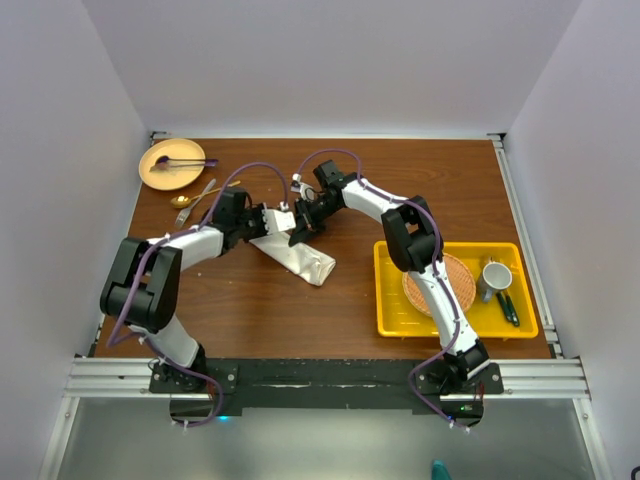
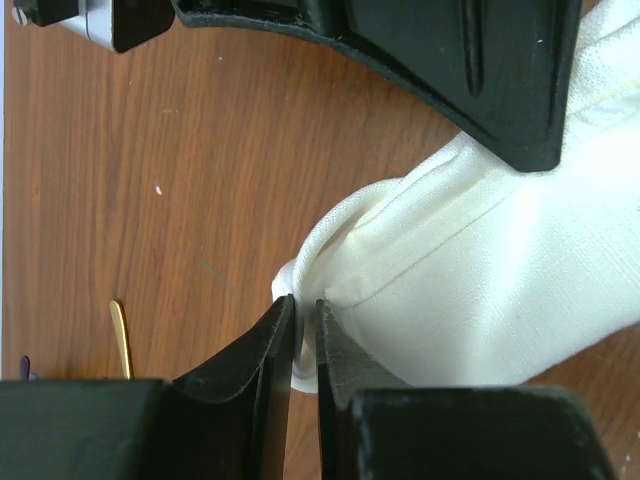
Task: Fold the napkin into a case and place the utensils inside
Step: Fold the top corner of the smaller rectangle-folded napkin into a folded napkin, then smooth out the smaller rectangle-folded napkin at the center of the board.
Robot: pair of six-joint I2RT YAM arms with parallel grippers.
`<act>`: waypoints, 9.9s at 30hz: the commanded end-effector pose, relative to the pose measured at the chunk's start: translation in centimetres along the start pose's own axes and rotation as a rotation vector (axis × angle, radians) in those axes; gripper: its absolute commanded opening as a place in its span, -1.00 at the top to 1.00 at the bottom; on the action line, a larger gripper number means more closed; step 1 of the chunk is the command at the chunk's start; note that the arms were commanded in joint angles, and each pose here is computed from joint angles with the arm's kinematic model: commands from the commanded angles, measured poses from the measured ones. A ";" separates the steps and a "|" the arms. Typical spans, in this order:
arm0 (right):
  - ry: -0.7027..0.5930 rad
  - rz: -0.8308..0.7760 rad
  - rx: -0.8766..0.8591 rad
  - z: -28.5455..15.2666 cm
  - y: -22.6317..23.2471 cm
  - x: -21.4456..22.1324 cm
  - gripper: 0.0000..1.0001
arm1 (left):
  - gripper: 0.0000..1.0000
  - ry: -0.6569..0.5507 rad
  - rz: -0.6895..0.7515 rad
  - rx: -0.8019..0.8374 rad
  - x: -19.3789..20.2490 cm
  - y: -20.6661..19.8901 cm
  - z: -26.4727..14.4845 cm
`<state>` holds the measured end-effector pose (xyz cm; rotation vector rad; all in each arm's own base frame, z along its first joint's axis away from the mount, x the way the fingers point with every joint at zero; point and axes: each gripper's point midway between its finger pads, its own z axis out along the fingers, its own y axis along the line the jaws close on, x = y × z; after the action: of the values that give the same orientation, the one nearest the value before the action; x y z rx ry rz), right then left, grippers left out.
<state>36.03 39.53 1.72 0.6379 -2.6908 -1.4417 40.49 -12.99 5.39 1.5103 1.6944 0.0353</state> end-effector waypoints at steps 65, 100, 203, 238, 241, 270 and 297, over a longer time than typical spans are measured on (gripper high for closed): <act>-0.002 0.038 0.179 1.8 -5.9 1.1 1.00 | 1.00 0.000 0.056 0.028 -1.3 -0.3 -2.6; 0.077 -0.116 0.102 -3.9 1.1 2.4 -0.13 | 1.00 0.230 -0.093 0.226 6.0 -9.0 -1.0; 0.045 -0.032 -0.173 -7.8 4.0 3.5 -0.03 | 1.00 0.195 -0.084 0.217 5.0 -11.9 -3.5; 0.127 0.211 0.024 -0.2 -1.9 6.9 0.46 | -0.02 -0.070 -0.244 0.108 -4.9 -3.5 -8.8; 0.131 0.201 0.031 -0.3 -2.0 6.9 0.49 | -0.10 -0.152 -0.374 0.090 -6.9 -1.6 -10.2; 0.122 0.192 0.053 -0.1 -2.9 6.3 0.55 | 0.80 -0.187 -1.359 0.462 0.7 -5.8 -4.0; 0.128 0.157 0.085 -0.1 -4.0 6.2 0.59 | 0.19 -0.473 -1.333 0.547 -6.0 2.6 -7.3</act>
<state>30.19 36.83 2.02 0.4232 -2.4859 -1.3755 36.65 -12.62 9.93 0.3644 2.1733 -1.2856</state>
